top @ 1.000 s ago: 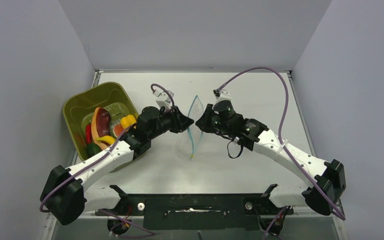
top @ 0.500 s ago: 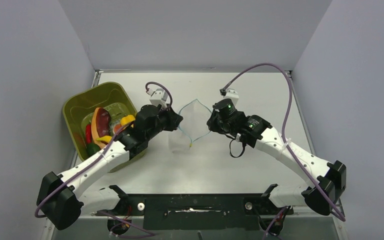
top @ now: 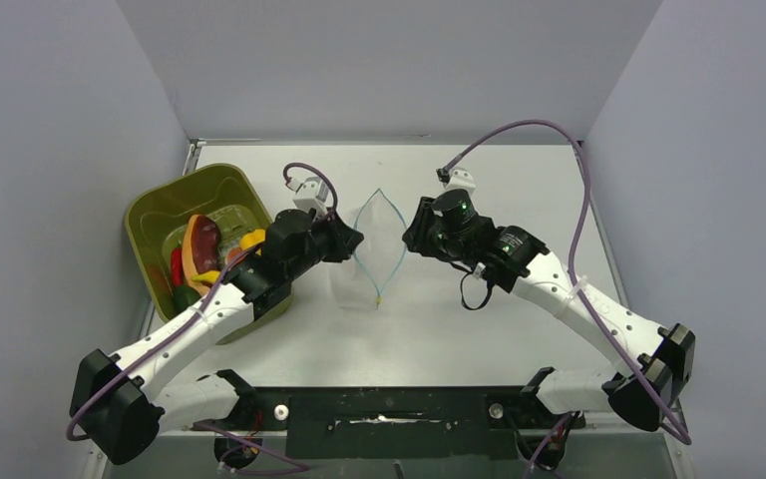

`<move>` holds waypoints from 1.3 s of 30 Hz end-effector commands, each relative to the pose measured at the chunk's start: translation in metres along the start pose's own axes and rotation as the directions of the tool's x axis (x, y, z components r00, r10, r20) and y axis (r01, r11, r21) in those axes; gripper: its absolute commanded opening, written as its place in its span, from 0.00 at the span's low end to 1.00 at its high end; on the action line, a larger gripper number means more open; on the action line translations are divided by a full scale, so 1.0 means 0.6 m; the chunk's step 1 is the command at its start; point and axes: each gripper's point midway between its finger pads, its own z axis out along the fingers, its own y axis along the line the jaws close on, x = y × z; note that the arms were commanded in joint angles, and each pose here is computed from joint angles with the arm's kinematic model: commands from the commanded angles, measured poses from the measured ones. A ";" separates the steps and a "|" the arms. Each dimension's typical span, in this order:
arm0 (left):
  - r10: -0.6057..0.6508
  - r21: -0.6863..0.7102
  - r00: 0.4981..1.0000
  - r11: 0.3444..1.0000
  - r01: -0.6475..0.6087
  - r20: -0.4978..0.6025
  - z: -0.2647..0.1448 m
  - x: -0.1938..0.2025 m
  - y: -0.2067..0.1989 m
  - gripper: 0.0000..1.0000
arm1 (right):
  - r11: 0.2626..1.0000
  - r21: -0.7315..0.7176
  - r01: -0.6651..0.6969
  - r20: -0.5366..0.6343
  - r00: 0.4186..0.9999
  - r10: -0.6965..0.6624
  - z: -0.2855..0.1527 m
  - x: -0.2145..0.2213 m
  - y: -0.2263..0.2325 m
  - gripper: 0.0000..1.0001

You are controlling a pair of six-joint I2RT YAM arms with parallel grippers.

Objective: Place the food in the zip-top bag and seal the zipper
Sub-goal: Open the zipper of the food storage bag.

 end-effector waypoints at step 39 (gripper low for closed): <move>-0.020 0.035 1.000 0.999 0.021 -0.023 0.006 -0.032 0.017 0.47 | 0.989 0.077 0.125 0.101 0.986 -0.132 -0.043 -0.059 0.001 0.00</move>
